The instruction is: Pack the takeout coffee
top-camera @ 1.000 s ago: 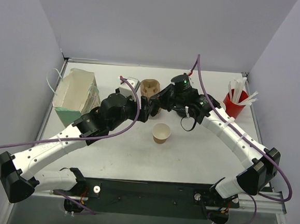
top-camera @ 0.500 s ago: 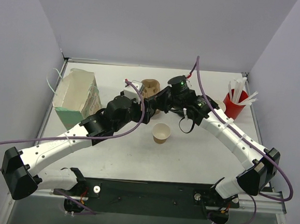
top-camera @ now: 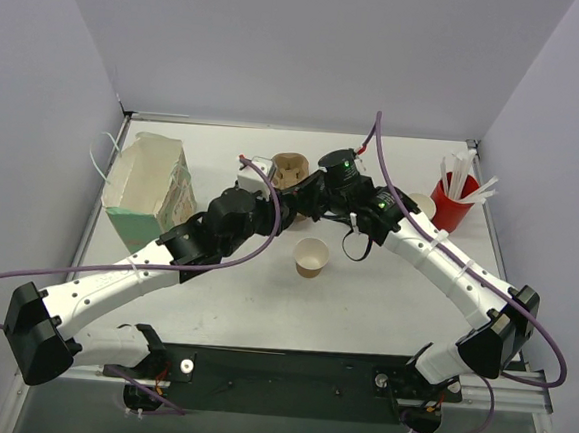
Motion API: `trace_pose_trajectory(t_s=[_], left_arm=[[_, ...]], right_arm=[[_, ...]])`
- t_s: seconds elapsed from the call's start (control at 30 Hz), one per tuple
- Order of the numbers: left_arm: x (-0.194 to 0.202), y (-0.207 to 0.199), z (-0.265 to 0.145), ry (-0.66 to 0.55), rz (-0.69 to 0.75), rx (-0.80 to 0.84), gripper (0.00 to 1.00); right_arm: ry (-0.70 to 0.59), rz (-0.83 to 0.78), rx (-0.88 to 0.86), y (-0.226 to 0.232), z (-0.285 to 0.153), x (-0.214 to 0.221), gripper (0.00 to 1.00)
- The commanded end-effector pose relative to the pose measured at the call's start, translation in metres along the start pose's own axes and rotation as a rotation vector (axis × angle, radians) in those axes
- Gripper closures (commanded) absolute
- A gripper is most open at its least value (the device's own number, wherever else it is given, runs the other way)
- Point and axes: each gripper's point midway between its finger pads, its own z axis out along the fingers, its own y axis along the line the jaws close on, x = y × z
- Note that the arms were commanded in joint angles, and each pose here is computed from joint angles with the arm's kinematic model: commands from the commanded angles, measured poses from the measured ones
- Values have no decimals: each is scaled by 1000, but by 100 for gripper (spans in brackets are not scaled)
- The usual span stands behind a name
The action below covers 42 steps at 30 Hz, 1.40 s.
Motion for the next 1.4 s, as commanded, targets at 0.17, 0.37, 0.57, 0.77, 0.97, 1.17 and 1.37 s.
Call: trace_pose_trajectory(t_s=[0.17,0.37,0.57,0.77,0.97,1.17,1.37], left_arm=[[-21,1,-4,-79,-38,-20,60],[-26,-1,-4,-73,-67,-23,62],[-16,1,4,-10,-104,-38,65],[3,29,-4,122,-141,-135,61],[48,73,-32,244,-143,-284,47],[105,113,-51,365,-217,-451,44],[153,129,-56,482,-210,-541,23]], right_arm=[[-45,-6,-71,24,-13,-6,82],[-58,-46,-87,25,-22,-9,65],[-152,-112,-113,25,-49,-29,61],[-278,-291,-20,-18,-76,-61,57],[-262,-417,64,-69,-77,-60,56],[-124,-533,123,-98,-53,-32,56],[-59,-567,155,-114,-39,-18,53]])
